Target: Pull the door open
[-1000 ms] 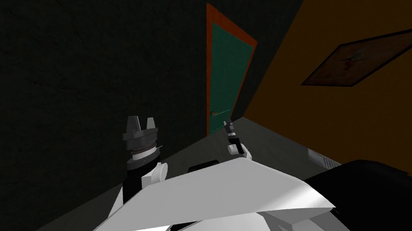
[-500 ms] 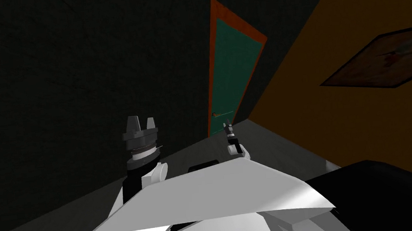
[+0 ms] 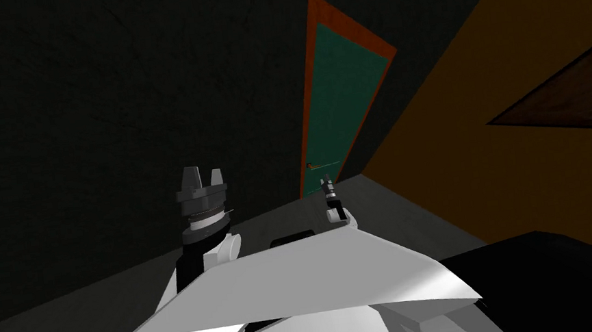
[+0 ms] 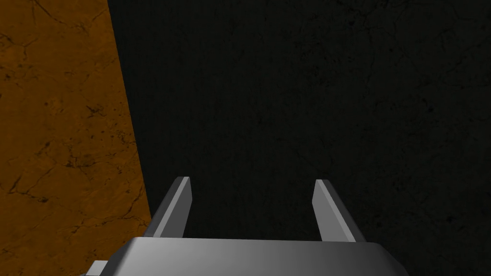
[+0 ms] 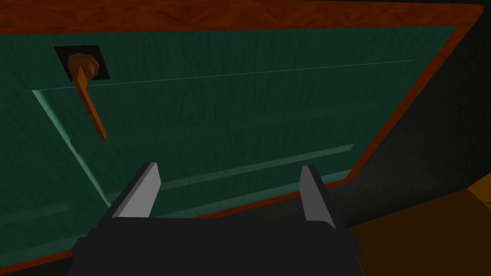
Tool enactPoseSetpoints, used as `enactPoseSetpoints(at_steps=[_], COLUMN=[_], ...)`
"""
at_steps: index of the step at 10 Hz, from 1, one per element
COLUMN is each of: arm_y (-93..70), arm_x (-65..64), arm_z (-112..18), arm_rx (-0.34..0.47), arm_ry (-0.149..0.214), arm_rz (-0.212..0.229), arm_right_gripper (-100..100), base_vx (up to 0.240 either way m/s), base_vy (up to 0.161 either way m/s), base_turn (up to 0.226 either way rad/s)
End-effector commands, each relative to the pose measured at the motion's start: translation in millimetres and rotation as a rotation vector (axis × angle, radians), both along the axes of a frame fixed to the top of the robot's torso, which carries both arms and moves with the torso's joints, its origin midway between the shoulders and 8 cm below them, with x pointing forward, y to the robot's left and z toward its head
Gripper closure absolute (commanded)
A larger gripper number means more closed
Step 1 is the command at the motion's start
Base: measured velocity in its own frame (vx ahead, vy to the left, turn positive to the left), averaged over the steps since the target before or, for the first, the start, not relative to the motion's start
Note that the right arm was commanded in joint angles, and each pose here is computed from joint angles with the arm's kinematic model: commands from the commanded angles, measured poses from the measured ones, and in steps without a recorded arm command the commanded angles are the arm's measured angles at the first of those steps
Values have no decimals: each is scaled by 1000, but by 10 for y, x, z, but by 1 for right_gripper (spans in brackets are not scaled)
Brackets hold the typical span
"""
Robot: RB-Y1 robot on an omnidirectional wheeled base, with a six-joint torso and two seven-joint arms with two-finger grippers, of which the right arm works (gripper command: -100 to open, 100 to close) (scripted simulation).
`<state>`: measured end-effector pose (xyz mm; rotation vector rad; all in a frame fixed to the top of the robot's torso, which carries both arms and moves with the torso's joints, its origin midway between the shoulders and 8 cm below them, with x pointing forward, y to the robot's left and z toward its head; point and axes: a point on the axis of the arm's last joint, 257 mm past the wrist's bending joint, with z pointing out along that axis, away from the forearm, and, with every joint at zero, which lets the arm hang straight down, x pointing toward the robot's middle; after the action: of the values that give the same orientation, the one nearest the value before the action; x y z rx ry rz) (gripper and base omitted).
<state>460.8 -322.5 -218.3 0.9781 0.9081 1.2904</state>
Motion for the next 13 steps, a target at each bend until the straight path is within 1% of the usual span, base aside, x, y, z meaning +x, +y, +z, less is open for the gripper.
enactPoseSetpoints(at_steps=[1,2,3,4,5,7,8,9,10,11,12,13], arm_y=[-28,-31,-55,-73,-84,-138,-159,-166,-191,-211,-219,-245], arm_x=[34,32,52,76,66,90,108,99,107,123,109,113], arm_z=[-128,-149,-238,-278,-349,-539,-590,-632,-708,-748,-802,-880], arm_rx=[4,5,7,9,10,15,17,18,20,21,22,24], arm_ry=[23,28,42,47,62,96,103,112,126,132,144,158], arm_rz=[-4,-4,-7,-9,-11,-19,-21,-23,-27,-29,-32,-36], arm_right_gripper=[-100,-100,-100,-100,-100,-100,-100,-100,-100,-100,-100,-100], base_vx=[60,37,33,38,27,28,47,26,19,23,21,23], base_vy=[-107,-92,-80,-102,-83,-84,-125,-94,-68,-91,-75,-75], base_turn=[184,60,147,165,58,154,221,48,66,185,74,87])
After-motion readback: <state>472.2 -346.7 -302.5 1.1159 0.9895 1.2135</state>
